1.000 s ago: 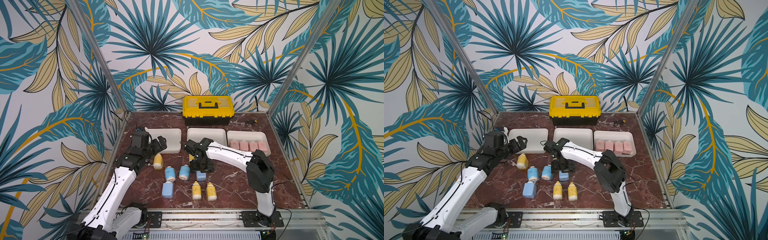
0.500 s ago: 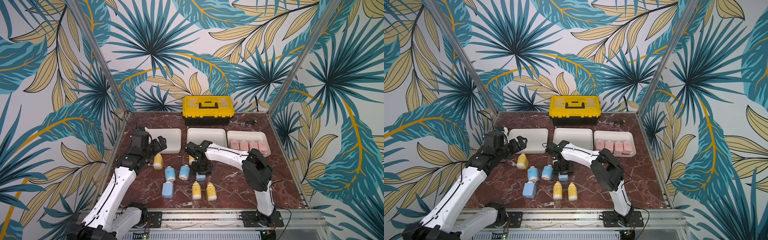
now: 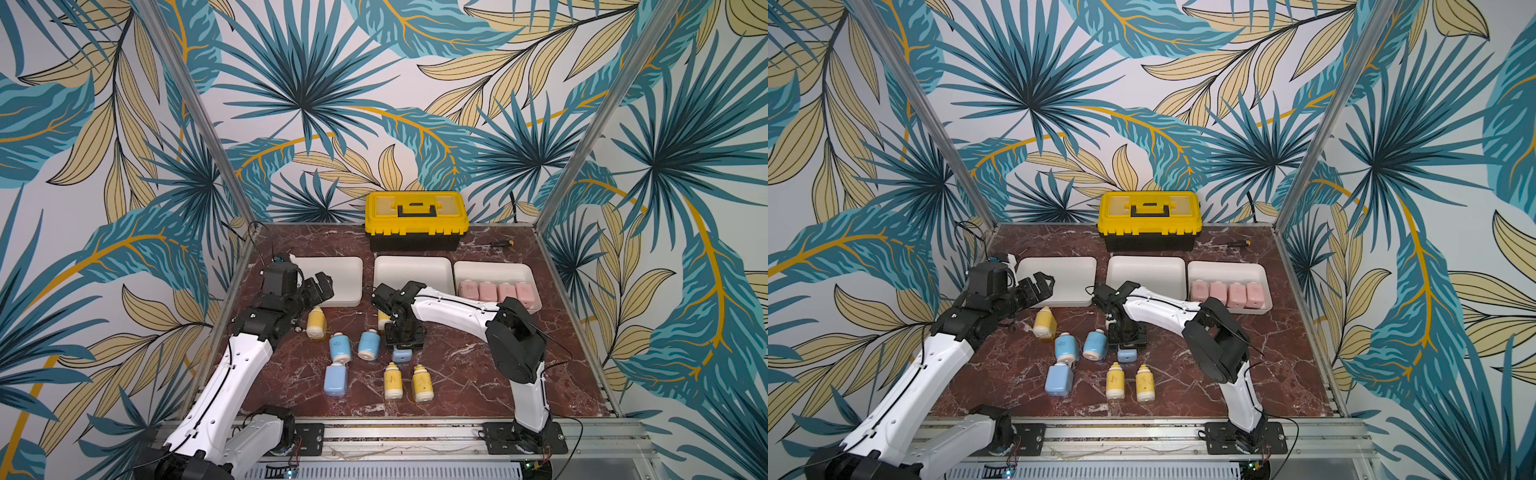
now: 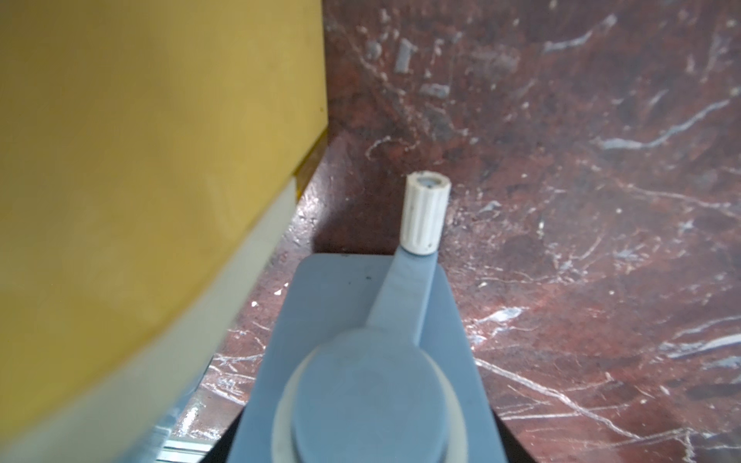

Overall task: Place the pencil sharpeners by color into the storage box
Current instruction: Pick up the pencil sharpener from the center of the board, then place the pencil sharpener in the storage box.

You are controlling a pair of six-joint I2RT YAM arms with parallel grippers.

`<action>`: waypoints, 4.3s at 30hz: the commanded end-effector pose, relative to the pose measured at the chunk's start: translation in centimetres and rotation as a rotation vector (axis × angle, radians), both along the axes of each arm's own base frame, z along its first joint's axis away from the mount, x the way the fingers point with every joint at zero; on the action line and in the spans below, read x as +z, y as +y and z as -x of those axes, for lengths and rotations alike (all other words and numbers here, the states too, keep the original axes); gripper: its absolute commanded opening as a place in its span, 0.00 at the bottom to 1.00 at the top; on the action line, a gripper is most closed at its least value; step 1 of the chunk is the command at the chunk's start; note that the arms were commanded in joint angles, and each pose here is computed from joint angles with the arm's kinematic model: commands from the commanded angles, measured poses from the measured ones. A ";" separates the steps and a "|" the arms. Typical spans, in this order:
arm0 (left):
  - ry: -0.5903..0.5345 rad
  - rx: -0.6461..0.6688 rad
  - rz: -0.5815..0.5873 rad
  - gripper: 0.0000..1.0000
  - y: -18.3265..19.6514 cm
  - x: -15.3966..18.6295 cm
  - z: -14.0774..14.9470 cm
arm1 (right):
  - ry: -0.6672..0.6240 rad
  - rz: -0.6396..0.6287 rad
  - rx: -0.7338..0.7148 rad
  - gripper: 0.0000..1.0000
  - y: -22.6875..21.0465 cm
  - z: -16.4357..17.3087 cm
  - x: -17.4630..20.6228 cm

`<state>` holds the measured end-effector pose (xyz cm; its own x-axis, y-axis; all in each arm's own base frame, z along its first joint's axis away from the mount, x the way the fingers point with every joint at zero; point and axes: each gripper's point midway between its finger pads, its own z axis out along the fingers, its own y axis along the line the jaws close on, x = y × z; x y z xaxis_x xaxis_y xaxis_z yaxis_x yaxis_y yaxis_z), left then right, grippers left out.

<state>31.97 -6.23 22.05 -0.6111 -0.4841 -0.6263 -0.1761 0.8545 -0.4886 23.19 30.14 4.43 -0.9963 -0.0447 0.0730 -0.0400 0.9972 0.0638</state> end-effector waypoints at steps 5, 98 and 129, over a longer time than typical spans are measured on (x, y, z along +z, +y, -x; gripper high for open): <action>-0.019 0.008 -0.015 0.99 0.4 0.5 0.0 | -0.016 0.038 -0.018 0.43 -2.2 0.2 1.1; 0.066 -0.023 -0.012 0.99 -0.4 -1.5 -2.0 | 0.070 0.078 -0.080 0.44 -15.7 -18.8 -0.2; 0.028 -0.036 -0.005 0.99 -0.7 0.0 -2.1 | -0.129 0.115 -0.097 0.76 -17.2 -19.8 7.8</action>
